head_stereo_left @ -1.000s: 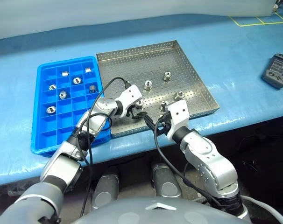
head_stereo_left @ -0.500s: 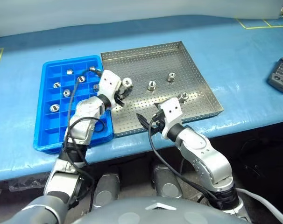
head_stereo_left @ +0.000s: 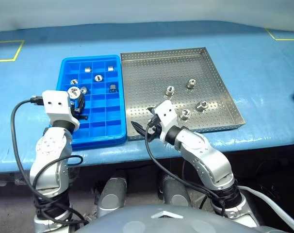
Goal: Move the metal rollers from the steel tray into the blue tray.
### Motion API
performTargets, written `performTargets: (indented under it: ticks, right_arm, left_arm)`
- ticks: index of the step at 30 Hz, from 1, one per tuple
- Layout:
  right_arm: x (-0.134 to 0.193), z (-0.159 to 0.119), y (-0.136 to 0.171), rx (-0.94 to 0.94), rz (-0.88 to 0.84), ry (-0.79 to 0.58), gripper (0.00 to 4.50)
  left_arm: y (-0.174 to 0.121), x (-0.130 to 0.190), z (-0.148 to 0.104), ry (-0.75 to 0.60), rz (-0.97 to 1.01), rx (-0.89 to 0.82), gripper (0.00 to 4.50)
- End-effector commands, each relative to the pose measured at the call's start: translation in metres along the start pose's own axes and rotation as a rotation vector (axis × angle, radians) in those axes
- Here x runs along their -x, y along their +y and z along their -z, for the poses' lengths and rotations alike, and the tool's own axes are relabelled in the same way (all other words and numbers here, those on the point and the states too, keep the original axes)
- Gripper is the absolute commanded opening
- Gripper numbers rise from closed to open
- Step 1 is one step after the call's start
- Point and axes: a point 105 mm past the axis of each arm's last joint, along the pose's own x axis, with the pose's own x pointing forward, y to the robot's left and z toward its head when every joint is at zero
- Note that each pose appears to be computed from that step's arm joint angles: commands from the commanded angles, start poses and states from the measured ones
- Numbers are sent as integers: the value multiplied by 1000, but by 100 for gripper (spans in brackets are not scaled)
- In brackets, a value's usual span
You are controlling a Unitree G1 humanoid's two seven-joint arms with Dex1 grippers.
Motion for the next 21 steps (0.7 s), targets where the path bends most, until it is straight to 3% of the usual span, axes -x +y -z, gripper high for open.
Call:
performTargets:
  ticks: [1,6,7,11,15,18,21]
  right_arm:
    - [-1,-12,4,21,-27,-45,450]
    - [0,-11,2,19,-14,-44,450]
    - [1,-11,2,18,-10,-43,450]
    - [3,-10,0,15,8,-43,450]
    - [8,-8,-3,11,36,-43,450]
    - [15,-5,-9,10,79,-42,450]
    - [24,-2,-18,0,146,-45,450]
  left_arm:
    - [3,8,10,37,-36,21,165]
    - [-2,13,36,155,-7,-3,165]
    - [-4,13,36,157,-4,4,200]
    - [-18,5,11,73,90,44,330]
    - [-37,-10,-40,-89,245,41,448]
    - [-55,-23,-70,-161,383,12,448]
    - [-79,-40,-81,-172,512,-59,448]
